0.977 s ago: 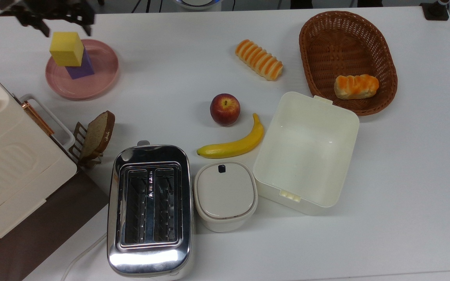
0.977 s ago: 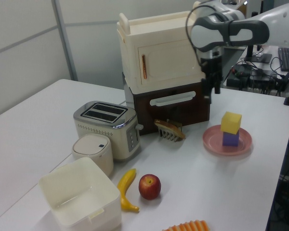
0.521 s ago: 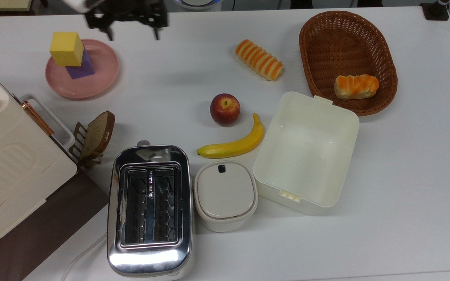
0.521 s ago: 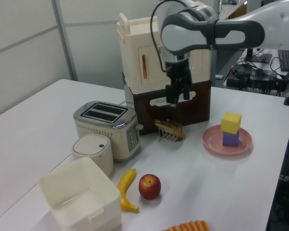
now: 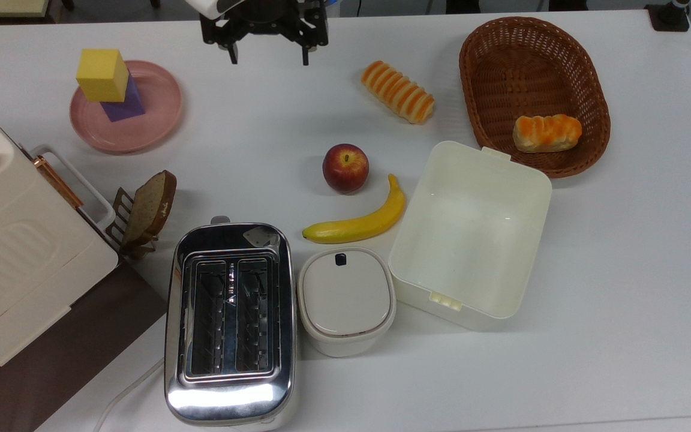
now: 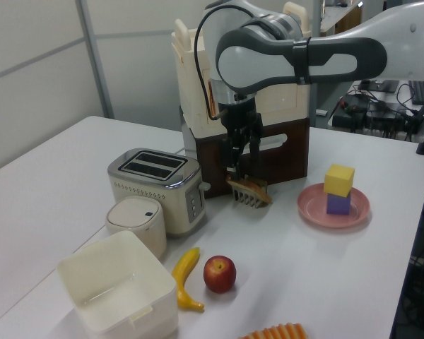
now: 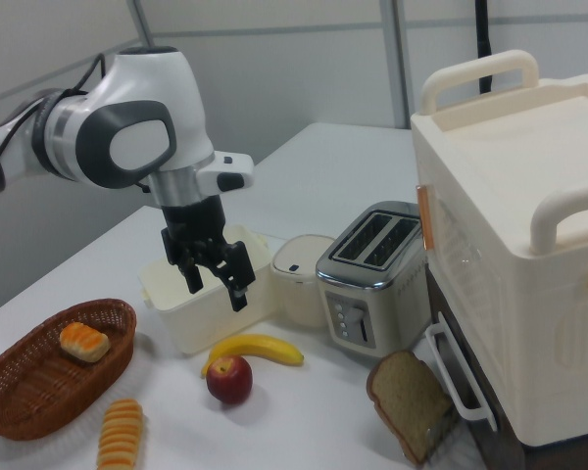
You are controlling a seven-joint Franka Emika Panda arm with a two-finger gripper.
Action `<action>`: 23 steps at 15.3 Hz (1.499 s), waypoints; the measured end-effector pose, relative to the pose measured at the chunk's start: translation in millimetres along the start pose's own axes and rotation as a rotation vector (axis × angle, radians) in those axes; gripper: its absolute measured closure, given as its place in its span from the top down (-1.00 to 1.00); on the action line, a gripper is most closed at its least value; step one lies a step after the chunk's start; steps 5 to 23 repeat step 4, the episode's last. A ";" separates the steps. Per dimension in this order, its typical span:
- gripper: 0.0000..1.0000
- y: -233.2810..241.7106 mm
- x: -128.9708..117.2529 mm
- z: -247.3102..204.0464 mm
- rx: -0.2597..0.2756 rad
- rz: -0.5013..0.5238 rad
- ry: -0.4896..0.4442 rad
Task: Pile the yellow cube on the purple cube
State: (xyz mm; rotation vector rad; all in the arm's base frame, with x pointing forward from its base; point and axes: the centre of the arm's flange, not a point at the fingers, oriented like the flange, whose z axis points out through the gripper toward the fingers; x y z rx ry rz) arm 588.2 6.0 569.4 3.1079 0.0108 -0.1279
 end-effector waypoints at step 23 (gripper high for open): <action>1.00 -22.4 -0.1 0.0 -0.007 0.033 0.000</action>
